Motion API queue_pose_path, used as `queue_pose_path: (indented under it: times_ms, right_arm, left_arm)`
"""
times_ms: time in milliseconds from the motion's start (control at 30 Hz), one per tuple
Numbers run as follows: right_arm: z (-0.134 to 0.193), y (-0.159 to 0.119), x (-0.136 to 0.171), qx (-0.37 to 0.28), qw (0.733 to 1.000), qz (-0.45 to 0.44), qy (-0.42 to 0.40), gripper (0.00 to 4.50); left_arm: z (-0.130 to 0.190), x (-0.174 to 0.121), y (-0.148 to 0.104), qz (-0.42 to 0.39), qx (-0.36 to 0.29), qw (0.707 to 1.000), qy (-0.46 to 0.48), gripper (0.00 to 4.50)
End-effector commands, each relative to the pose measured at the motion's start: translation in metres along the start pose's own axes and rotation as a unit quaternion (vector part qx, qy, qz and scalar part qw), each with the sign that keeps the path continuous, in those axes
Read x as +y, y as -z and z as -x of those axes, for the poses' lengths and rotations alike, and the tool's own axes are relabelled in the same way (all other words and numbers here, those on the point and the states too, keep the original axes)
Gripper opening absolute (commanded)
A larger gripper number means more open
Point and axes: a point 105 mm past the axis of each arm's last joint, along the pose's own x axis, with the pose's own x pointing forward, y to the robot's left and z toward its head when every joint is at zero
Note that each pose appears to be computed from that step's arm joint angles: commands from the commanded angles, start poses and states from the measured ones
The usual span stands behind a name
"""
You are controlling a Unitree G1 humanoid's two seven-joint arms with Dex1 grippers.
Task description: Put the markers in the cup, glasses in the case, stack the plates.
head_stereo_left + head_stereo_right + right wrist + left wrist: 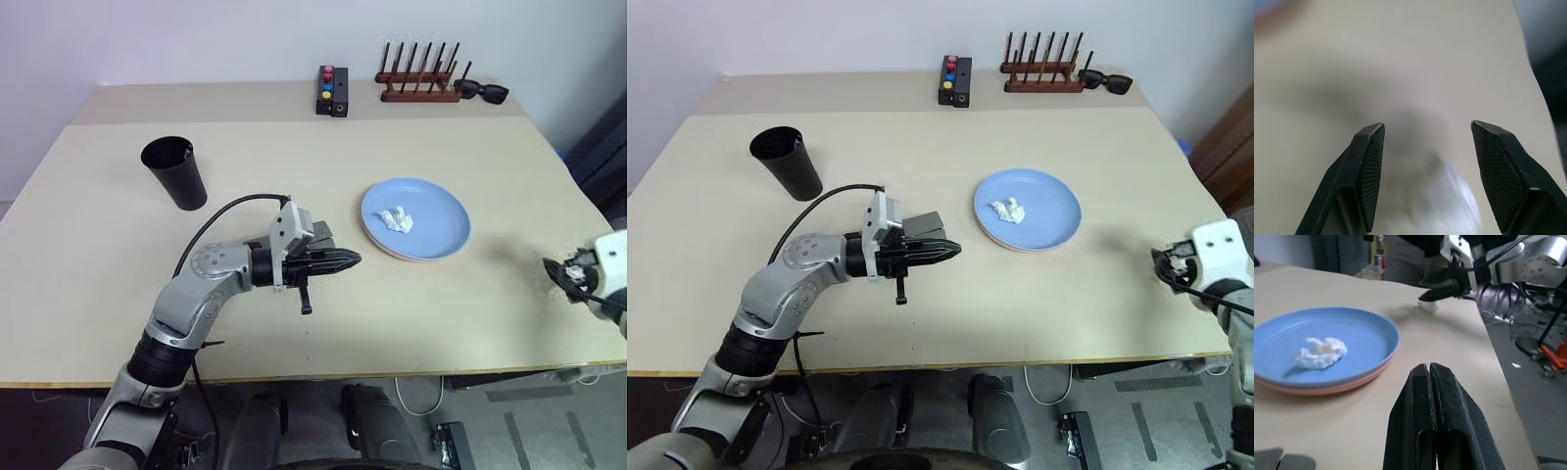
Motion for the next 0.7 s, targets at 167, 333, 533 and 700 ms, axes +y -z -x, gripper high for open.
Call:
queue_pose_path:
  times_ms: [167, 333, 533, 700]
  right_arm:
    - [0.004, 0.025, -0.01, 0.033, 0.995, -0.09, 0.042, 2.83]
    - [0.0, 0.03, 0.001, 0.038, 0.988, -0.146, 0.025, 1.98]
    - [-0.002, 0.019, 0.003, 0.024, 0.99, -0.14, 0.023, 0.06]
    - [-0.003, -0.046, 0.028, -0.092, 0.992, -0.079, -0.036, 0.06]
  left_arm:
    - [-0.003, -0.001, -0.009, -0.018, -0.014, 1.0, 0.012, 0.0]
    - [-0.001, -0.001, -0.007, -0.017, -0.012, 1.0, 0.006, 0.0]
    - [0.002, -0.001, -0.006, -0.016, -0.011, 1.0, -0.001, 0.0]
    - [0.008, 0.005, -0.003, -0.015, -0.004, 1.0, -0.02, 0.0]
